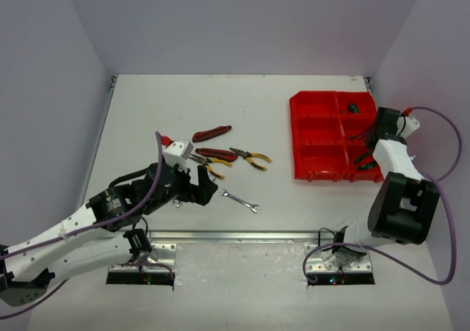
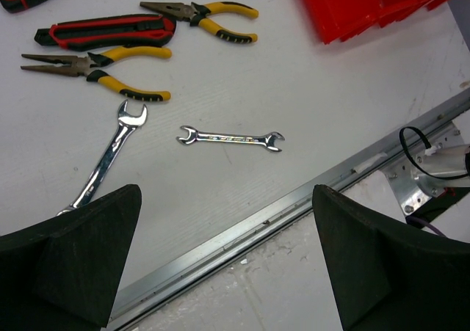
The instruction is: Sort the tools into containers
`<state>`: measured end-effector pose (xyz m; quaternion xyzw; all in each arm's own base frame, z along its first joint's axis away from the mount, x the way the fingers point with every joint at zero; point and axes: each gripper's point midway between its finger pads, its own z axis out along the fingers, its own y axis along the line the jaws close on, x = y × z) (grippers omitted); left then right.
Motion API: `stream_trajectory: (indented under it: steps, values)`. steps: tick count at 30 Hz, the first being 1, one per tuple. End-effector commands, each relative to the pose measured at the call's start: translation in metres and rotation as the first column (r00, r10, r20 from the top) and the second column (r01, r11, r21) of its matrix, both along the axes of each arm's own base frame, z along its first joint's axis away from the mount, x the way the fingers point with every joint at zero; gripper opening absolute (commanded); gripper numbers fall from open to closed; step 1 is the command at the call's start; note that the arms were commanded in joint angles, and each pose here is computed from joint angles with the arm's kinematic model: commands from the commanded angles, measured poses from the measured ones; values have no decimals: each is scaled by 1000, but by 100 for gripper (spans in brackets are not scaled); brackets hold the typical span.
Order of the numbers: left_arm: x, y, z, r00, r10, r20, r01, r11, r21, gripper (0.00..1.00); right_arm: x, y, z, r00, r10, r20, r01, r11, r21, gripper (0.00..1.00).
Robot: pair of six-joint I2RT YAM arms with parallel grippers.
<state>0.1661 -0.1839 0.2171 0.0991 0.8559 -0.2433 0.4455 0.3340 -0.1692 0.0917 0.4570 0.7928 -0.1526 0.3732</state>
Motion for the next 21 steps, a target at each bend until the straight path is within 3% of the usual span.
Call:
stream_trajectory:
  steps: [1, 2, 6, 14, 16, 19, 21]
  values:
    - [5, -5, 4, 1000, 0, 20, 0, 1000, -4, 100, -12, -3, 3, 998, -69, 2, 69, 998, 5, 2]
    - [6, -3, 4, 1000, 14, 21, -14, 1000, 1, 100, -18, 1, -4, 997, -71, -3, 71, 997, 22, 6]
    - [6, 0, 5, 999, 28, 25, -28, 1000, -5, 100, -20, 8, -8, 998, -52, 20, 51, 998, 40, 61]
    - [8, 3, 5, 999, 47, 27, -47, 999, -2, 100, 5, 20, 29, 995, 39, 89, -45, 996, 73, 77]
    - [11, 5, 5, 997, 68, 27, -68, 998, 1, 100, 18, 37, 58, 977, 128, 167, -141, 988, 66, 83]
    - [18, 10, -1, 991, 133, 19, -134, 990, 35, 100, 37, 76, 97, 931, 288, 223, -291, 956, -18, 99]
    - [24, 11, -6, 985, 173, 8, -173, 984, 50, 100, 43, 107, 118, 885, 396, 244, -392, 917, -69, 99]
